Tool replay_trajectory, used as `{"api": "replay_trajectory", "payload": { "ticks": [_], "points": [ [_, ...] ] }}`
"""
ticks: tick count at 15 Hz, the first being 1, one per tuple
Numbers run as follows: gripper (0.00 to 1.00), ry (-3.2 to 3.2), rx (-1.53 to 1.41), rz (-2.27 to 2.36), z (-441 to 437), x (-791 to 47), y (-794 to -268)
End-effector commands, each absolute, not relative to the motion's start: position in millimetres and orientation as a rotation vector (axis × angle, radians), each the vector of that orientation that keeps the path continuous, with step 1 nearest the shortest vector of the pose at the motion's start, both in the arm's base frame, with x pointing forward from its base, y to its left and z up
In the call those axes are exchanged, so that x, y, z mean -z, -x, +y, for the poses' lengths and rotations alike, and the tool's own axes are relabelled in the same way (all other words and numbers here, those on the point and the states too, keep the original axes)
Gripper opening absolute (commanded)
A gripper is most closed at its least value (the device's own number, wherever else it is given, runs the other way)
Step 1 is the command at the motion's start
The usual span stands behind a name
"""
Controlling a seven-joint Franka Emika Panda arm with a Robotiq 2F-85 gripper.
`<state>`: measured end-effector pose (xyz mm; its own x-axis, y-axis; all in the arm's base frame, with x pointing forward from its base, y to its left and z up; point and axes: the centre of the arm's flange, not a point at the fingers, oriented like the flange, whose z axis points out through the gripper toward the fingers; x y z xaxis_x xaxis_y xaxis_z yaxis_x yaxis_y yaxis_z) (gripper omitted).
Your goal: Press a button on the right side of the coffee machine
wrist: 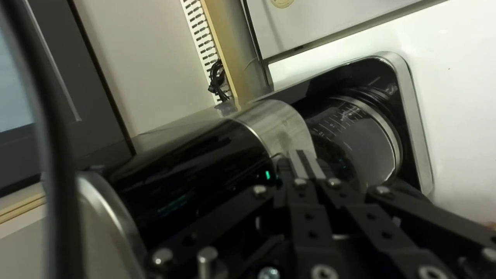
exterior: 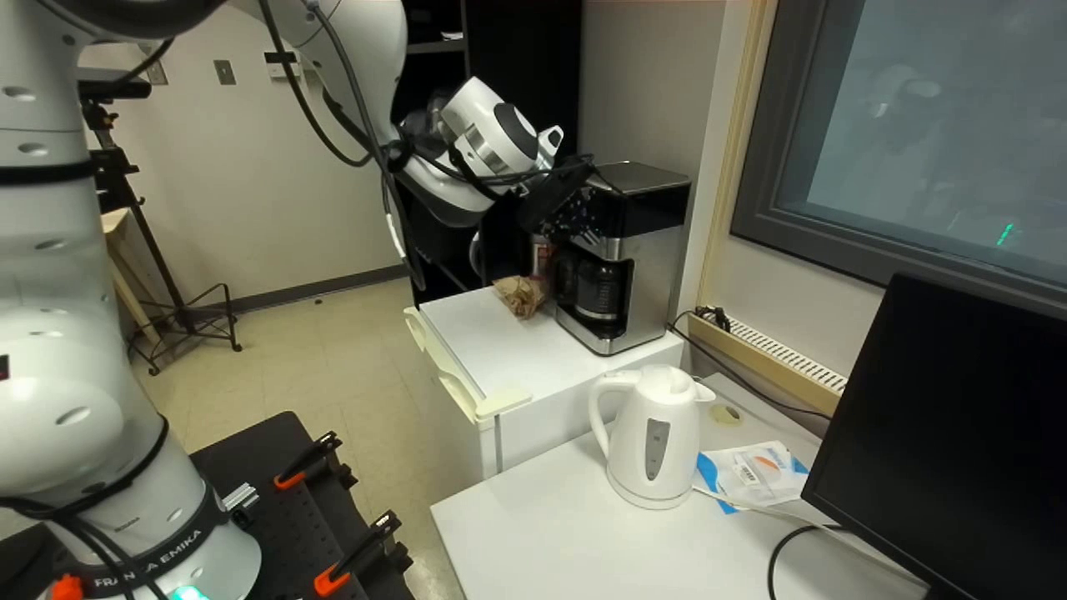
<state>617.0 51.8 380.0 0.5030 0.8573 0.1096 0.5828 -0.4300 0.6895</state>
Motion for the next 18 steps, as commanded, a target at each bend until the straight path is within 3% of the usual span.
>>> {"api": "replay_trajectory", "payload": {
  "ticks": [1,9,18],
  "points": [
    [0.00,-2.151,-0.653,1.182,51.0,-375.6,-632.7],
    [0.00,-2.171,-0.626,1.207,50.6,-376.1,-624.9],
    [0.00,-2.091,-0.582,1.381,79.7,-367.7,-558.1]
  ]
}}
